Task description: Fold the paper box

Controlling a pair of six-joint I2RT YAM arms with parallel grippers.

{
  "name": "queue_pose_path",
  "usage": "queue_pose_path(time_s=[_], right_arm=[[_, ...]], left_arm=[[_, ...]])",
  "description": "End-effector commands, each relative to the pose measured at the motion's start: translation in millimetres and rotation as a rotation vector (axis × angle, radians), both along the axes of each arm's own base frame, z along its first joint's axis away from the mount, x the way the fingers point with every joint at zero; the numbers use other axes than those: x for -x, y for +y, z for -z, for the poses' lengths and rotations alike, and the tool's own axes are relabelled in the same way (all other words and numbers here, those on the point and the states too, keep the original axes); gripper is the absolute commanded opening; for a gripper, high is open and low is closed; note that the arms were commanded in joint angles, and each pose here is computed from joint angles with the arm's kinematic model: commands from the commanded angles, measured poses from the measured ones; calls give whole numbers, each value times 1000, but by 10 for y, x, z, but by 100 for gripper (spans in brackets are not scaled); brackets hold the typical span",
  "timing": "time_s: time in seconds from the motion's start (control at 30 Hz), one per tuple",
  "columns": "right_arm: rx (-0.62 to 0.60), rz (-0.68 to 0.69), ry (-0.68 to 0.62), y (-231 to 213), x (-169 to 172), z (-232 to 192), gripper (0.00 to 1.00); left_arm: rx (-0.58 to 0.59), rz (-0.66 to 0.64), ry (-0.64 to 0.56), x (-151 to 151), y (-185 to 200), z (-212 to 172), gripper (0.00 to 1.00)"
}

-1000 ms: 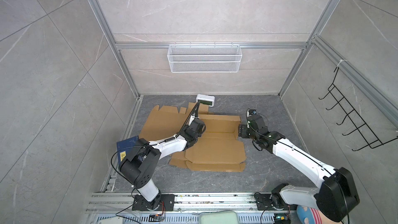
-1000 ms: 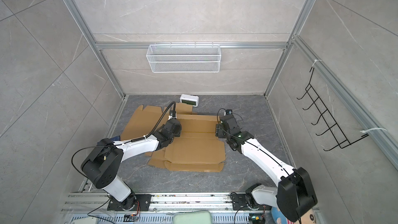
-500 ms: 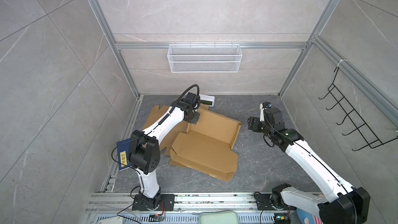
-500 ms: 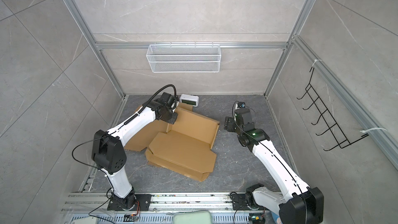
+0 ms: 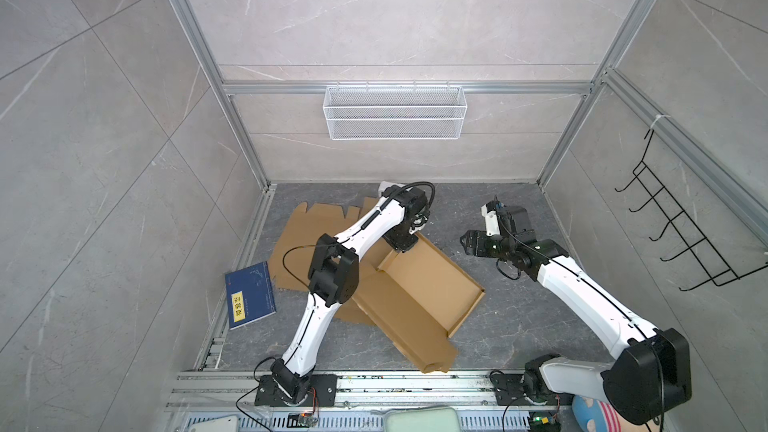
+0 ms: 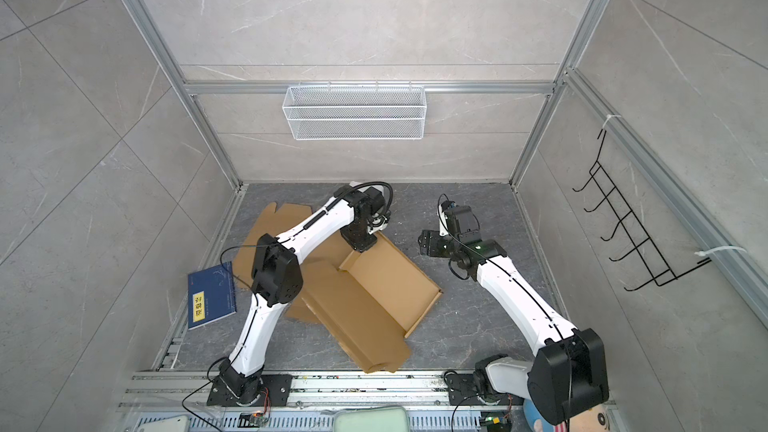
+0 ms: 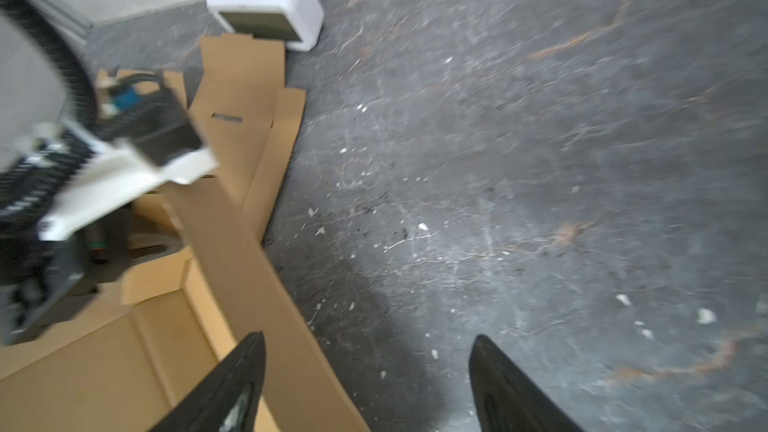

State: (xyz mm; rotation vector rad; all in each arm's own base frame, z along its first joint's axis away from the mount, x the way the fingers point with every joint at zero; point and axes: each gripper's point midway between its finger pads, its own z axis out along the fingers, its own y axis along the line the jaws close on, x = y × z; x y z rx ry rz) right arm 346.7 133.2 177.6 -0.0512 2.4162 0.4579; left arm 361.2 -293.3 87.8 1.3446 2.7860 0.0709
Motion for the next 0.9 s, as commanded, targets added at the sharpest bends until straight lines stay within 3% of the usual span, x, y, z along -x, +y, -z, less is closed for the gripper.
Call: queue_pose_path(time_s=[0.0,0.33,0.57,0.87], right_arm=[[-83,-114,68,230,75,110,78],[-69,-174,215,337,47,650,77],[-40,-193,283,344,38,927,76],[21,-252,363,403,-42,1194,75]], left_arm=[[-72,56,52,114,30,67,10],[-45,66,27,18,-118,186,32],[64,58,-27,-93,-321,-6,46],[242,21,-110,-218,-522,-496,56]])
